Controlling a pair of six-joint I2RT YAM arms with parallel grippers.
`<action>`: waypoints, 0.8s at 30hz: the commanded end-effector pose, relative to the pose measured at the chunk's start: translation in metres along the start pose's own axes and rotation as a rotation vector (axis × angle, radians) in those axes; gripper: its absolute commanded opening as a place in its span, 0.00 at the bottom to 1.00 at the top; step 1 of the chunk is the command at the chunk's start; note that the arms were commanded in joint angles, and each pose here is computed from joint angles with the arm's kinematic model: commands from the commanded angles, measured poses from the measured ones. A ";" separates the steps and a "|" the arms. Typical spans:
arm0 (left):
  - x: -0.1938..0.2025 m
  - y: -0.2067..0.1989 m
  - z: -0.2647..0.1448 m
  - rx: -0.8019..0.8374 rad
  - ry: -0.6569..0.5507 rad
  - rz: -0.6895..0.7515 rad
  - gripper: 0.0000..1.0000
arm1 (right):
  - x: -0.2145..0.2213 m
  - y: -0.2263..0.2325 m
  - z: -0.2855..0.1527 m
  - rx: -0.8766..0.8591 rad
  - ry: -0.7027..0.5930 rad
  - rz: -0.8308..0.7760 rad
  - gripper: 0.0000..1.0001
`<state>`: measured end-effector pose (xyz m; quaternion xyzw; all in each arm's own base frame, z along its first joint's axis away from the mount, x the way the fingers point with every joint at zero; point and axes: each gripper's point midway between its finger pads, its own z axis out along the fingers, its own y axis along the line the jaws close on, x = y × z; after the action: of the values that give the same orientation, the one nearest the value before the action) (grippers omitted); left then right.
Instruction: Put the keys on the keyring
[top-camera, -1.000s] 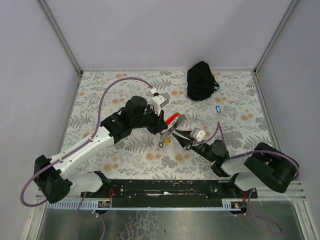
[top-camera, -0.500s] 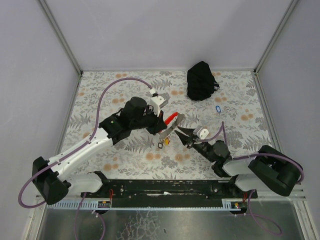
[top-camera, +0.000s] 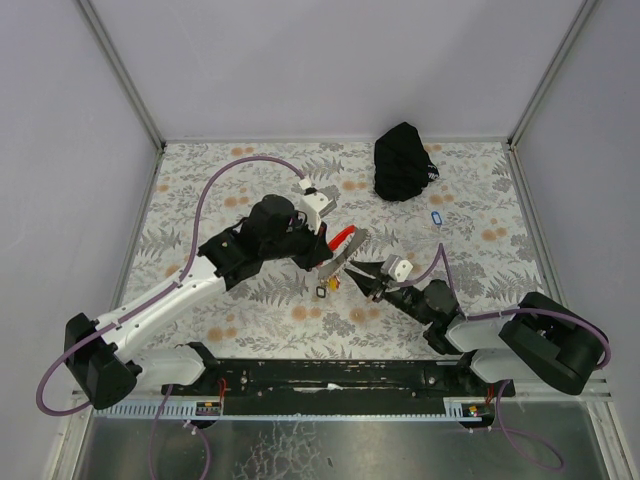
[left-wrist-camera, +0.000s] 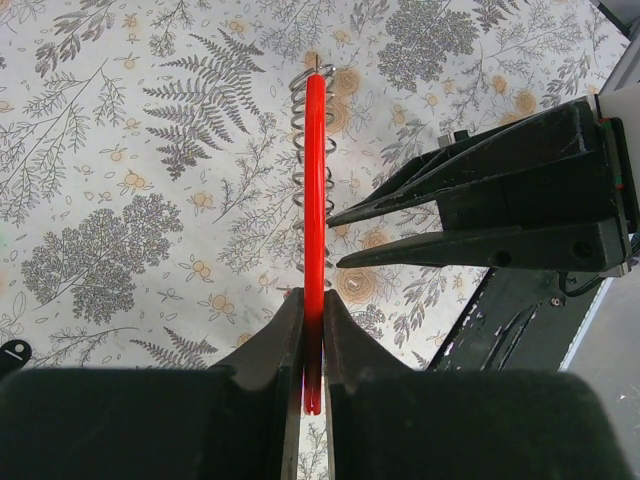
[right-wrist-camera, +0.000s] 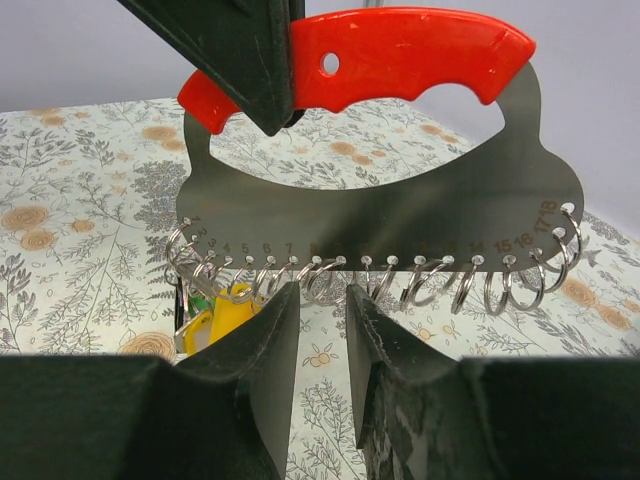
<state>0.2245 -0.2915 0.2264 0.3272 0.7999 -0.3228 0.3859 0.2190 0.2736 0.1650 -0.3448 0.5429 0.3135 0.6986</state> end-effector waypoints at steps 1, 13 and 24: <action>-0.020 -0.007 -0.009 0.004 -0.067 0.015 0.00 | -0.023 0.002 0.005 -0.011 -0.086 -0.005 0.32; -0.023 -0.001 -0.009 -0.036 -0.077 -0.011 0.00 | -0.032 -0.004 -0.004 0.046 -0.130 0.006 0.30; -0.025 -0.006 -0.010 -0.011 -0.088 -0.017 0.00 | -0.027 0.009 0.007 -0.013 -0.105 -0.007 0.16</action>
<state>0.2283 -0.2894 0.2258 0.3083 0.8089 -0.3147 0.3893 0.2090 0.2738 0.1669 -0.3372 0.5362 0.3246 0.7024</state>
